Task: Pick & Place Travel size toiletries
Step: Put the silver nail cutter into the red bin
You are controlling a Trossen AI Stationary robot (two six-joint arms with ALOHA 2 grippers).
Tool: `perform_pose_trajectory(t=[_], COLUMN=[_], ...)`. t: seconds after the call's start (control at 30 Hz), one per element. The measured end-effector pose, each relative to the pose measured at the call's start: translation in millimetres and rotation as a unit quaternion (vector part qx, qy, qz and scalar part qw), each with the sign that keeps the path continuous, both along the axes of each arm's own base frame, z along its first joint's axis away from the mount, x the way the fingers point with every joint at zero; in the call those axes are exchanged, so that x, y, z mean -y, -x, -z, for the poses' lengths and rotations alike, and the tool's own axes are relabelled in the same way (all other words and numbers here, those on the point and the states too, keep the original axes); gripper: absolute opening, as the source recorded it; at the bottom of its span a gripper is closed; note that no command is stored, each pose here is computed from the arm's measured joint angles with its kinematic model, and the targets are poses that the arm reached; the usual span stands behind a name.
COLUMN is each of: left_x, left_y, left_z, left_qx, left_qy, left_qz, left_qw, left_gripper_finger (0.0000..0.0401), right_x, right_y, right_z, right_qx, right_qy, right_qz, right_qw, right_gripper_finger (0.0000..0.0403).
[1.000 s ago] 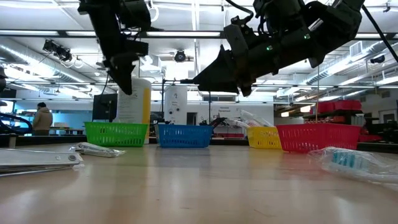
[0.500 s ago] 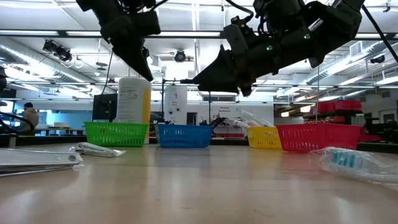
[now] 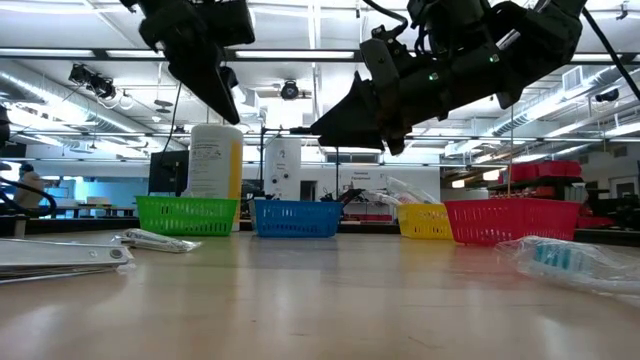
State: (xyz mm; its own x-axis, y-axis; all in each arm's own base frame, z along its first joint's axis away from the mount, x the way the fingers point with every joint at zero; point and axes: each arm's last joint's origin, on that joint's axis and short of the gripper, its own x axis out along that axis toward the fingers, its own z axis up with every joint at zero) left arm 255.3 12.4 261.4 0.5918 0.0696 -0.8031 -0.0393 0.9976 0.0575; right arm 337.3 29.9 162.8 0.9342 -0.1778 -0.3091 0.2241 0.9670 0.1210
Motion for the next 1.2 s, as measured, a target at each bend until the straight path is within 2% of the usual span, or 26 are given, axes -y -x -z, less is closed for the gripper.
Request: perform_pose_trajectory(t=[0.33,0.47,0.6,0.7,0.97,1.2], left_x=[36.9,55.0,69.5,77.6,89.1,88.5], left_y=[-2.8,-2.9,0.1,0.1,-6.3,-11.7], left_z=[9.1,33.3,59.4,68.6,97.7,122.6], left_qx=[-0.021,-0.06,-0.113,-0.135,-0.193,-0.234], left_qy=[0.007,0.022,0.023,0.013,-0.003,-0.045], left_qz=[0.03,0.034,0.03,0.04,0.088,0.084], left_qw=[0.999,0.997,0.993,0.99,0.977,0.968], left_gripper_finger=[0.0128,0.0128,0.0128,0.0131,0.0181,0.0207], right_x=[0.2,2.4,4.2,6.2,6.5,6.4], right_y=[-0.2,-0.2,-0.5,-0.3,0.8,1.0], right_z=[-1.0,0.0,1.5,2.7,5.5,6.0], right_qx=[0.005,-0.001,-0.011,-0.019,-0.034,-0.037], right_qy=[-0.002,-0.002,-0.02,-0.014,-0.012,-0.012], right_qz=[0.002,-0.003,-0.055,-0.066,-0.066,-0.066], right_qw=[1.0,1.0,0.998,0.998,0.997,0.997], right_gripper_finger=[0.0163,0.0163,0.0168,0.018,0.0229,0.0235])
